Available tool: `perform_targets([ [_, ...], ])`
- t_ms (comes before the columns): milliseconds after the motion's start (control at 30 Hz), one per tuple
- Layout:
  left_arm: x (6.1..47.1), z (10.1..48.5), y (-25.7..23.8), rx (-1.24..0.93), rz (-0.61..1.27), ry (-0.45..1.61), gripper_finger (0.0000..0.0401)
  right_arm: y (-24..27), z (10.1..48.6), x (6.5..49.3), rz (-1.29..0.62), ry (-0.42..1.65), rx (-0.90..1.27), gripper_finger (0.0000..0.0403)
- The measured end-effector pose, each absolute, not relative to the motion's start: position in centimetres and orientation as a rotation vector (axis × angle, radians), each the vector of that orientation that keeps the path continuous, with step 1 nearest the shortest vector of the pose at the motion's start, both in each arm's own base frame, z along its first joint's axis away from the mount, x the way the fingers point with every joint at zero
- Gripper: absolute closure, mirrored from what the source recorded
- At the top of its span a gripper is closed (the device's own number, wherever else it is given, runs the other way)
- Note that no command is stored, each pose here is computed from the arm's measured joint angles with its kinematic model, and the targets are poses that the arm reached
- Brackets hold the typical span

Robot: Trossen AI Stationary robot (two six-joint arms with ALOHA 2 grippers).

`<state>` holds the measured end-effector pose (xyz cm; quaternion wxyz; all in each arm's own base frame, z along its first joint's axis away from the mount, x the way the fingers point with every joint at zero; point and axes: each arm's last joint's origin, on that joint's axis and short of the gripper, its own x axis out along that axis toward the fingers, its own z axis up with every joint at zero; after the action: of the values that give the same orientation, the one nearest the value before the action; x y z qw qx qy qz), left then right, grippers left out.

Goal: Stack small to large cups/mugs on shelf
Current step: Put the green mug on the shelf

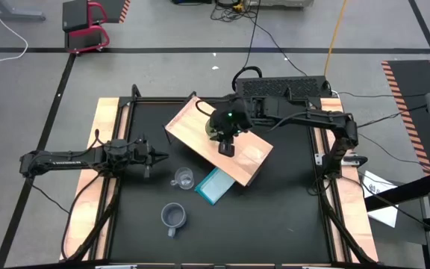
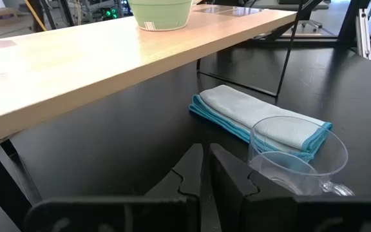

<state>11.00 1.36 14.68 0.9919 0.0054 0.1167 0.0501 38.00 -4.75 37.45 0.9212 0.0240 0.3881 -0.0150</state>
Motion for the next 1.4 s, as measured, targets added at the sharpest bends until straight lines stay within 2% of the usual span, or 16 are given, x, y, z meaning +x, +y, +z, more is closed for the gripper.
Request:
perform_targets([
  [200, 11.0, 14.7, 1.4, 0.011, 0.101, 0.235, 0.0370, -4.5, 38.6, 36.6, -0.023, 0.801, 0.031, 0.0303],
  [467, 11.0, 14.7, 1.4, 0.012, 0.103, 0.234, 0.0370, -3.5, 37.5, 35.5, 0.030, 0.843, -0.040, 0.0396],
  [667, 11.0, 14.7, 1.4, 0.013, 0.108, 0.235, 0.0370, -2.5, 36.0, 33.5, 0.049, 0.758, -0.067, 0.0399],
  [933, 11.0, 14.7, 1.4, 0.012, 0.109, 0.235, 0.0370, -1.9, 35.5, 27.7, 0.036, 0.577, -0.065, 0.0402],
  [1400, 11.0, 14.7, 1.4, 0.012, 0.109, 0.235, 0.0370, -0.4, 32.7, 19.8, 0.087, 0.420, -0.033, 0.0403],
])
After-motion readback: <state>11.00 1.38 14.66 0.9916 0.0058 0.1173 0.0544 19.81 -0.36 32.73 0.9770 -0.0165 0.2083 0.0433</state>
